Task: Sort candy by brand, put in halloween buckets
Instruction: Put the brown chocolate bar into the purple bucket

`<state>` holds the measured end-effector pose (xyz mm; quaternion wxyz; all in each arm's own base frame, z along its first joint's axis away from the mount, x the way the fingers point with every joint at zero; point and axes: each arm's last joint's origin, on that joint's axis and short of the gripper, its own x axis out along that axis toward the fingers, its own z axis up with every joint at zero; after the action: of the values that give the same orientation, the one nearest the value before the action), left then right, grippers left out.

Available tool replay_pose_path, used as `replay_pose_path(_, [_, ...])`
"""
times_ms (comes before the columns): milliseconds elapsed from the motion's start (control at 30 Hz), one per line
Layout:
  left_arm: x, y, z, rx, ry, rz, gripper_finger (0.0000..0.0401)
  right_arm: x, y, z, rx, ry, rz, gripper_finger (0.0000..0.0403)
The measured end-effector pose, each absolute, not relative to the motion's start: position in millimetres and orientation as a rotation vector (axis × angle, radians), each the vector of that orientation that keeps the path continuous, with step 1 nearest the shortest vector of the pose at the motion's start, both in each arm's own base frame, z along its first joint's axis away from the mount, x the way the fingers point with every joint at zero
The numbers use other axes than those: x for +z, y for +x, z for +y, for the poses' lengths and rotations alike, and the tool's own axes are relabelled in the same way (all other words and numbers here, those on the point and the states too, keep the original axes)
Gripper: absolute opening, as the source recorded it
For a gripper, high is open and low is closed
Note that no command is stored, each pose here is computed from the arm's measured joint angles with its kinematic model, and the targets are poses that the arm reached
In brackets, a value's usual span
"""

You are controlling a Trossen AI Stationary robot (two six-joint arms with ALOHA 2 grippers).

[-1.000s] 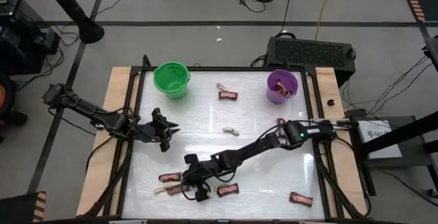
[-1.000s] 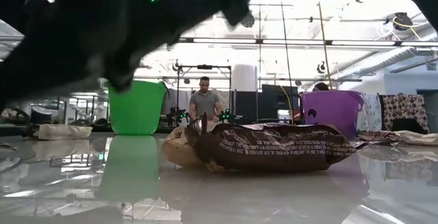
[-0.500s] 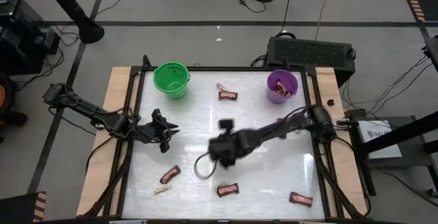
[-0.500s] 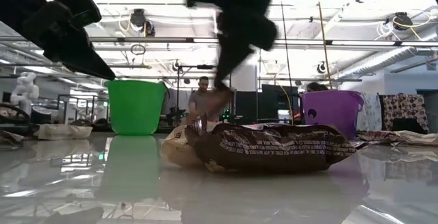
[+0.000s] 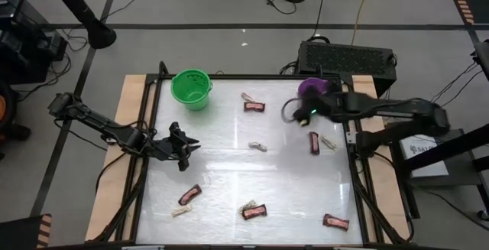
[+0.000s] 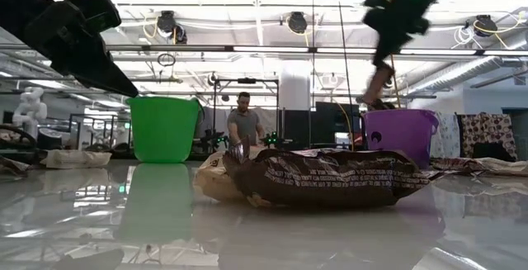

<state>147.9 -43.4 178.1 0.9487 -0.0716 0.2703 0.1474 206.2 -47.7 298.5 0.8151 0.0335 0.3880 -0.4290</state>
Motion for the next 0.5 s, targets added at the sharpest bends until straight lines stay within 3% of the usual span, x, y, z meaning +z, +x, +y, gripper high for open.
replay_pose_path(200, [179.4,148.9,-43.8,0.297,-0.151,0.535,0.0098,281.1,160.7,-71.0,-1.103,0.162,0.674,0.0])
replay_pose_path(500, [179.4,148.9,-43.8,0.295,-0.142,0.536,0.0098,258.6,153.3,-90.6,-1.206,0.201,0.635,0.0])
